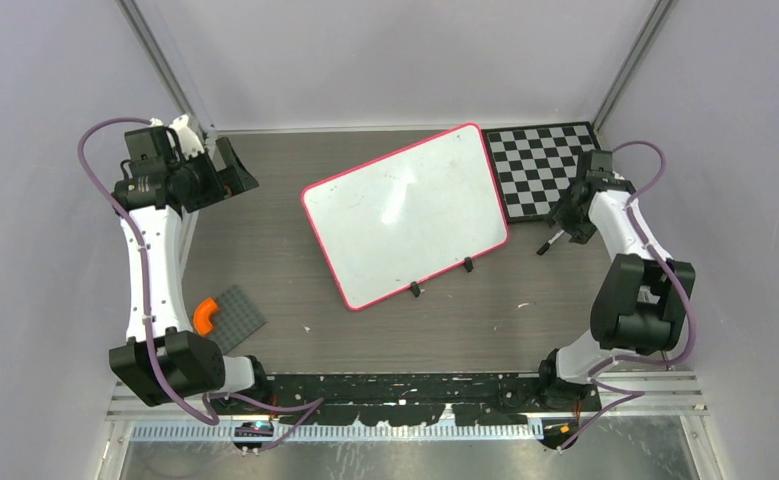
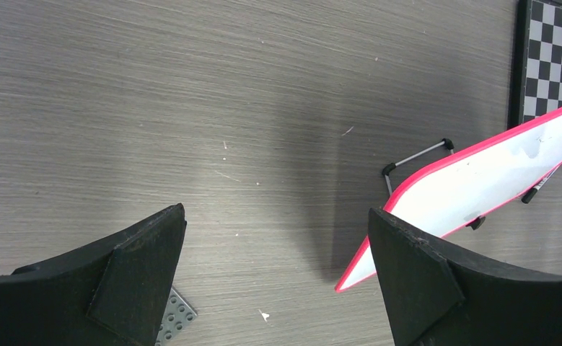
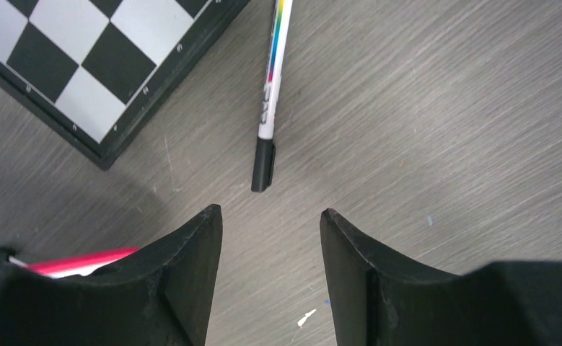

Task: Write a sentence on the whiteboard
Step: Open the whiteboard marker at the center of the board.

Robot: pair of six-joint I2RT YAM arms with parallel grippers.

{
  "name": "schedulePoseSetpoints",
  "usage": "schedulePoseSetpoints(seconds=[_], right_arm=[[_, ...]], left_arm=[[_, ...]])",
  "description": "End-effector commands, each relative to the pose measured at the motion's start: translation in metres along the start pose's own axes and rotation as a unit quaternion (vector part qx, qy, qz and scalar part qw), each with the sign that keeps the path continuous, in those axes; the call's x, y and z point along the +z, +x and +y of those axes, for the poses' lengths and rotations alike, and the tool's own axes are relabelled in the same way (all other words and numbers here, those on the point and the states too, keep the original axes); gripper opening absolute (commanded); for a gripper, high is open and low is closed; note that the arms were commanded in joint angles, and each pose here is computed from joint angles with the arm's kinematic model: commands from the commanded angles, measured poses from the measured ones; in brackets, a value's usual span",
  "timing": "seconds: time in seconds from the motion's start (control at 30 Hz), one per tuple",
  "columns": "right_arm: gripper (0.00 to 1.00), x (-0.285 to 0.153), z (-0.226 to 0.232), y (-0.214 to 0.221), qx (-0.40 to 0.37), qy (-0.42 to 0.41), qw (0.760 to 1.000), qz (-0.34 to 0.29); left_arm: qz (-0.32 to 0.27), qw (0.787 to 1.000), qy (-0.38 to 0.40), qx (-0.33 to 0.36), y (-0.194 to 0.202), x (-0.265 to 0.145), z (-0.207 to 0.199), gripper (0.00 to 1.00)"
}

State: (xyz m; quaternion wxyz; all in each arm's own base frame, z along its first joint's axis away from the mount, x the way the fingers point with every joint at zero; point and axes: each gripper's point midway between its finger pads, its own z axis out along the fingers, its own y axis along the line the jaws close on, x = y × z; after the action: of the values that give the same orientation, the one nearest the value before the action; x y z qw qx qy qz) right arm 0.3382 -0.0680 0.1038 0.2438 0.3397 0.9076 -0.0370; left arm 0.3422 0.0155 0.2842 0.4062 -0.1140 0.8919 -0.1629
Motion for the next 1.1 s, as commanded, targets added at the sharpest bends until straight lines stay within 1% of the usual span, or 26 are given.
schedulePoseSetpoints(seconds=[0.0, 0.13, 0.3, 0.4, 0.7, 0.8, 0.9, 0.97, 1.03, 1.07], right_arm=[[0.57, 0.003, 0.005, -0.036, 0.03, 0.018, 0.999, -0.041], [0.56, 0.02, 0.002, -0.039, 0.034, 0.043, 0.998, -0.032], [0.5, 0.043, -0.002, -0.038, 0.036, 0.07, 0.997, -0.014], [0.5, 0.055, -0.002, -0.036, 0.036, 0.075, 0.997, -0.003], [0.43, 0.087, -0.007, -0.019, 0.036, 0.089, 0.995, 0.04], [0.32, 0.093, -0.007, -0.008, 0.042, 0.086, 0.994, 0.058], [0.29, 0.097, -0.009, 0.003, 0.054, 0.089, 0.992, 0.074], [0.2, 0.097, -0.013, 0.01, 0.065, 0.092, 0.99, 0.086], [0.1, 0.093, -0.016, 0.014, 0.076, 0.094, 0.988, 0.094], [0.06, 0.09, -0.018, 0.015, 0.083, 0.091, 0.987, 0.099]], left_arm=[[-0.022, 1.0, -0.008, 0.011, -0.011, -0.006, -0.001, 1.0], [-0.022, 1.0, -0.014, 0.016, -0.011, -0.008, 0.001, 1.0], [-0.019, 0.999, -0.021, 0.019, -0.011, -0.009, 0.002, 1.0], [-0.02, 0.999, -0.027, 0.021, -0.011, -0.011, 0.004, 1.0], [-0.008, 0.999, -0.043, 0.025, -0.006, -0.011, 0.011, 1.0], [-0.006, 0.999, -0.044, 0.026, -0.006, -0.012, 0.011, 1.0], [-0.003, 0.999, -0.045, 0.028, -0.007, -0.012, 0.011, 1.0], [0.001, 0.999, -0.045, 0.03, -0.008, -0.011, 0.011, 1.0], [0.001, 0.999, -0.044, 0.033, -0.01, -0.012, 0.011, 1.0], [0.0, 0.999, -0.042, 0.034, -0.011, -0.012, 0.01, 1.0]])
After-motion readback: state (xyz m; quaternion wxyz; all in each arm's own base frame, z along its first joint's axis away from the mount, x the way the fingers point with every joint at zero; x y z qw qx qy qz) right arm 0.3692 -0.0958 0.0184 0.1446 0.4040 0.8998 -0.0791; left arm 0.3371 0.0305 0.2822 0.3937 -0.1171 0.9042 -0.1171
